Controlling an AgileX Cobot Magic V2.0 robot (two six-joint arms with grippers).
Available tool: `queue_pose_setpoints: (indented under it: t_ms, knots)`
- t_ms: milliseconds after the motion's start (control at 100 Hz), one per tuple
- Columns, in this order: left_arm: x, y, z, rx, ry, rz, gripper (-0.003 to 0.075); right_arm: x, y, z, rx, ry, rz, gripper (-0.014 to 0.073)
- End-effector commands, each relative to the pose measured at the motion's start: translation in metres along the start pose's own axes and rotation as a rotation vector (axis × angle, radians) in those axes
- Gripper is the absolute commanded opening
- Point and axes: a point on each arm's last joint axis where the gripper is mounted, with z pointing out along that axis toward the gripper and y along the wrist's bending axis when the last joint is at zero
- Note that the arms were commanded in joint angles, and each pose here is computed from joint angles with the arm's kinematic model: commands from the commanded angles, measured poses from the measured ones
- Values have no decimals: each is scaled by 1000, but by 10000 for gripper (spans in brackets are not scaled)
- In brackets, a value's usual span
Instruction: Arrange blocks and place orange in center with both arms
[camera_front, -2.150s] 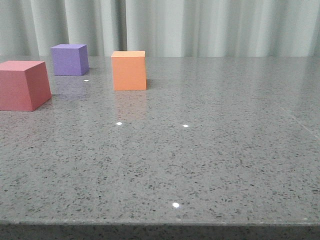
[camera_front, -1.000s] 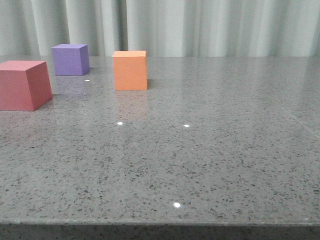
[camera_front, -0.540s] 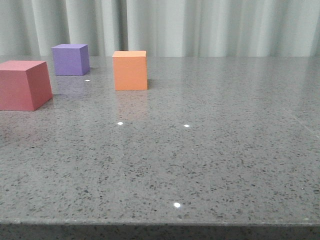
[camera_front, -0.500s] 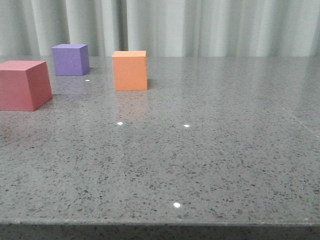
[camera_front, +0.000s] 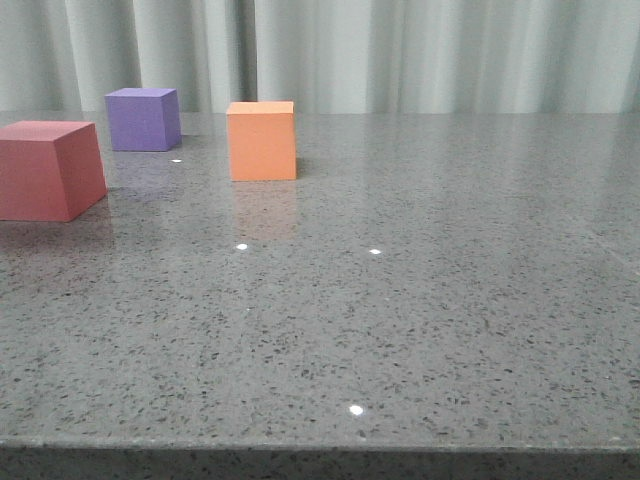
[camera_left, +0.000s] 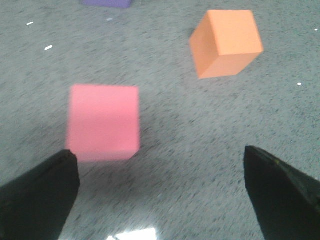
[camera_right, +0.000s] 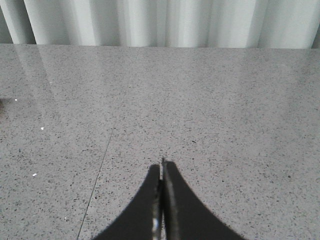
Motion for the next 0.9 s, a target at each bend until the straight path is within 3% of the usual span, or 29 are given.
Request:
queue_pose_setpoints:
  t_ms: [0, 250, 390, 890]
  knots:
    - [-22, -26, 2, 21, -101, 20, 619, -17, 1, -3, -11, -110, -15, -110]
    - [-51, -106, 49, 59, -102, 126, 619, -17, 1, -3, -11, -110, -15, -110]
    - [-66, -129, 70, 33, -98, 148, 619, -17, 1, -3, -11, -110, -15, -110]
    - [-72, -136, 123, -93, -82, 132, 619, -17, 1, -3, -11, -110, -15, -110]
